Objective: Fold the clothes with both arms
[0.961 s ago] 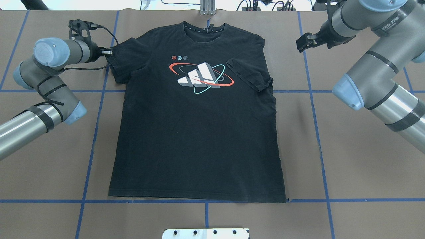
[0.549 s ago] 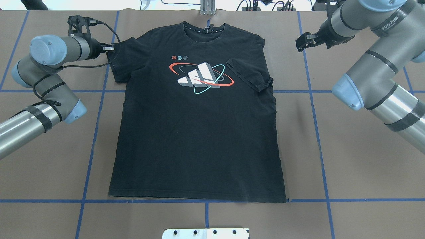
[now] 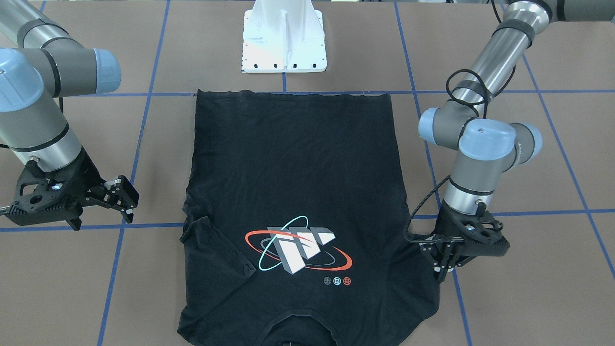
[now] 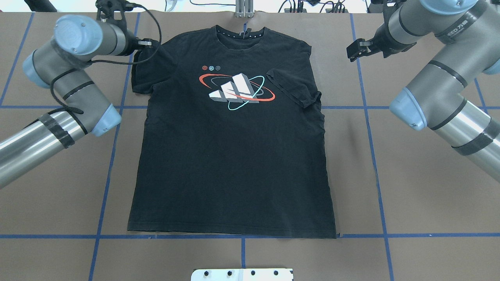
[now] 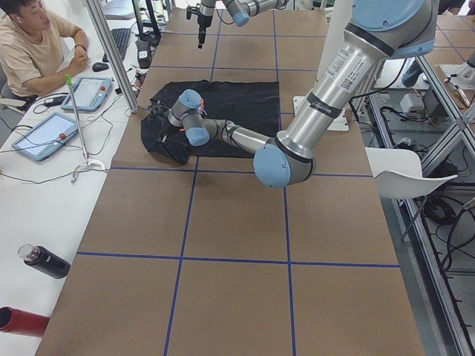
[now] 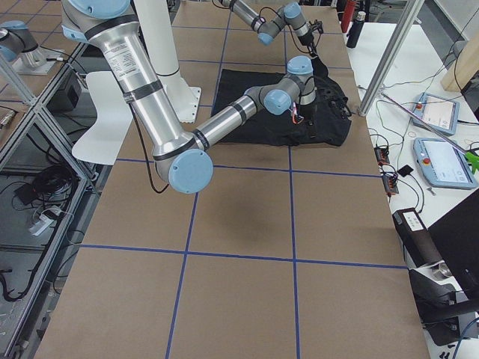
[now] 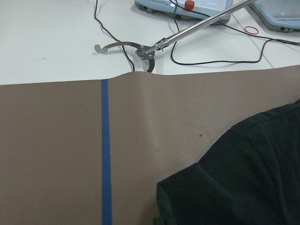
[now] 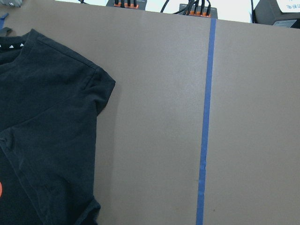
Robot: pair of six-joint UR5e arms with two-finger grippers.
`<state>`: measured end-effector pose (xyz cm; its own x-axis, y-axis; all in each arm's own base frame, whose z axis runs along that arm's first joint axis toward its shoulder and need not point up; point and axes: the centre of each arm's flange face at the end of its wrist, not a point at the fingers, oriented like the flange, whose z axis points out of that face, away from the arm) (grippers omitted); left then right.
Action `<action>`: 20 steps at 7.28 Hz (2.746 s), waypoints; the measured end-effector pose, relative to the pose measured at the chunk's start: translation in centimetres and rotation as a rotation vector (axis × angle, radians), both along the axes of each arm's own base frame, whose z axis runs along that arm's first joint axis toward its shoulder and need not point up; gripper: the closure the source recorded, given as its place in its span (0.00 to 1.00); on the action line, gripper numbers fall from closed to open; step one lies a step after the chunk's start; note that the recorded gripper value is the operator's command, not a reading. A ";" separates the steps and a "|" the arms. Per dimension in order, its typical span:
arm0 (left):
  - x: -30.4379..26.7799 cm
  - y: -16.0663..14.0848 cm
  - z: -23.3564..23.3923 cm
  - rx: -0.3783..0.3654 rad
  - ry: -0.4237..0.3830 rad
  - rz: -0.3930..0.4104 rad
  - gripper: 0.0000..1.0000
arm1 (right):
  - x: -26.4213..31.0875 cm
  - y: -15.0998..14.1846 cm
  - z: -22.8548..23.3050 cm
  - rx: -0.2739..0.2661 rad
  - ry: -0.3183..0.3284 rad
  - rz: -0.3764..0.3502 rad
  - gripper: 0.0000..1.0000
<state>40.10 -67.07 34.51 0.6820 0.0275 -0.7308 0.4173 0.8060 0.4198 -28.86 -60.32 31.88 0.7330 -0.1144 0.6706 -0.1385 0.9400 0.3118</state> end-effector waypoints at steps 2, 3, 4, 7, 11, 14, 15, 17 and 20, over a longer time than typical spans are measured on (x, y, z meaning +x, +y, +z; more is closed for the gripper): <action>5.3 0.8 -5.4 -0.076 -0.005 -0.037 1.00 | 0.0 0.0 0.1 -0.002 0.001 0.000 0.00; 7.7 0.8 -6.9 -0.103 -0.006 -0.056 1.00 | 0.0 0.0 0.1 -0.003 0.002 0.000 0.00; 9.7 0.5 -7.9 -0.120 -0.011 -0.072 1.00 | -0.1 0.0 0.2 -0.004 0.003 0.000 0.00; 13.1 -1.4 -9.4 -0.150 -0.043 -0.108 1.00 | -0.4 -0.1 0.5 -0.008 0.007 -0.005 0.00; 12.8 -2.0 -8.7 -0.095 -0.104 -0.079 0.00 | -0.7 0.0 0.6 -0.010 0.008 -0.009 0.00; 8.7 1.8 -8.2 0.031 -0.056 0.039 0.00 | -0.7 0.7 -0.9 -0.009 -0.020 0.007 0.00; 6.2 4.7 -7.4 0.068 -0.029 0.095 0.00 | -1.2 1.9 -1.9 -0.016 -0.045 0.018 0.00; 0.8 10.8 -7.0 0.129 0.034 0.151 0.00 | -3.0 6.8 -3.4 -0.048 -0.100 0.031 0.00; -4.9 20.5 -5.7 0.132 0.127 0.288 0.00 | -4.7 20.4 -2.3 -0.108 -0.120 0.052 0.00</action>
<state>35.16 -46.55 28.80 0.5363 0.3061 -0.7866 0.2358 0.8405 0.4879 -33.57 -39.97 29.60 0.6500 -0.0008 0.7599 -0.2181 0.9577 0.1876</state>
